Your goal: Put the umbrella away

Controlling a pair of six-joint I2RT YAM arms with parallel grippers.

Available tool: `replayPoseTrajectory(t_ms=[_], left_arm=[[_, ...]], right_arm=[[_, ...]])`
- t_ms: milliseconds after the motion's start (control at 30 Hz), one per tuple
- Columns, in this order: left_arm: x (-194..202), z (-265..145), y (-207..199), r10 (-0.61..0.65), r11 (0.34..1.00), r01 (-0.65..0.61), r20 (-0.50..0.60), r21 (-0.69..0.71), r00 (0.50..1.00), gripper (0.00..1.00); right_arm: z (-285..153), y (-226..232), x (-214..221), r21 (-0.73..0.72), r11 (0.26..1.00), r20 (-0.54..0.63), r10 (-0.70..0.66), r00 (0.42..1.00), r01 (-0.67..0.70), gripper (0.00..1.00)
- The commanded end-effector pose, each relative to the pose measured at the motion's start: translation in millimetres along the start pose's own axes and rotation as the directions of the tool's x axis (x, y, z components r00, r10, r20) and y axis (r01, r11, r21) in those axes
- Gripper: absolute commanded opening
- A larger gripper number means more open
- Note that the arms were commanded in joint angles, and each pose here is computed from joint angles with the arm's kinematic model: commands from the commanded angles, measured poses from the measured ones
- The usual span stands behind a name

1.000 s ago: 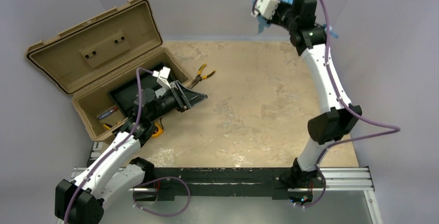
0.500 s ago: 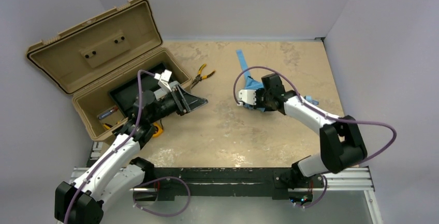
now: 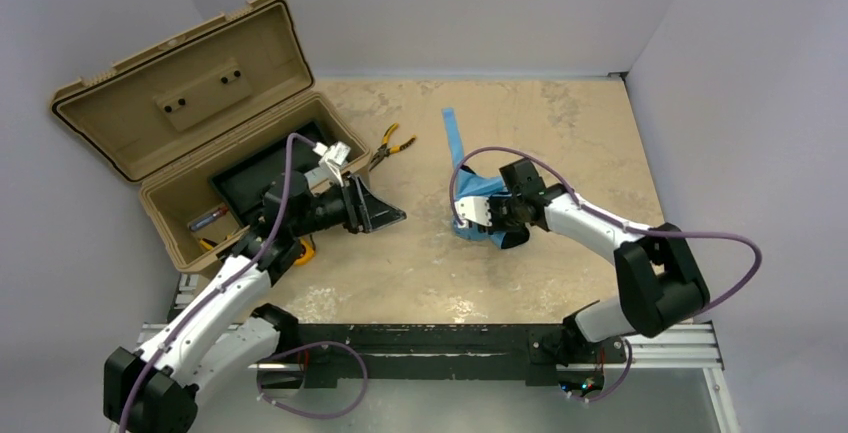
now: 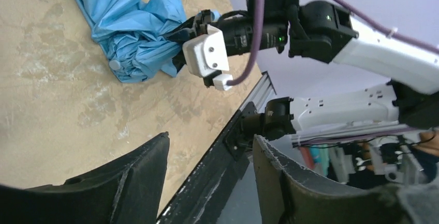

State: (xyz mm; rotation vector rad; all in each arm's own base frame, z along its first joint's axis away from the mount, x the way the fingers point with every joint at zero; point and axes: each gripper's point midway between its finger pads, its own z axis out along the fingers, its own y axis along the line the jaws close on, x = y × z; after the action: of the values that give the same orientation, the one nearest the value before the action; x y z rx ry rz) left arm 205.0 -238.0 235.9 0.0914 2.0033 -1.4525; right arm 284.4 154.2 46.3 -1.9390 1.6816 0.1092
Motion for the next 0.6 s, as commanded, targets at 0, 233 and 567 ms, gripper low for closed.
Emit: replayPoseTrajectory(t_ms=[0,233,567], left_arm=[[-5.4,-24.5,-38.0,0.417,0.909,-0.417,0.045,0.003,0.908,0.59],[-16.1,-43.8,-43.0,0.585,0.799,-0.599,0.306,-0.056,0.752,0.98],[43.8,-19.2,-15.3,0.628,0.774,-0.624,0.002,0.105,0.778,0.85]], right_arm=[[7.2,39.0,-6.5,-0.213,0.977,0.056,0.019,0.998,-0.007,0.00],[12.4,78.6,-1.2,-0.460,0.888,0.059,0.008,0.998,0.020,0.00],[19.7,101.0,4.8,-0.618,0.786,0.015,0.014,1.000,-0.002,0.00]])
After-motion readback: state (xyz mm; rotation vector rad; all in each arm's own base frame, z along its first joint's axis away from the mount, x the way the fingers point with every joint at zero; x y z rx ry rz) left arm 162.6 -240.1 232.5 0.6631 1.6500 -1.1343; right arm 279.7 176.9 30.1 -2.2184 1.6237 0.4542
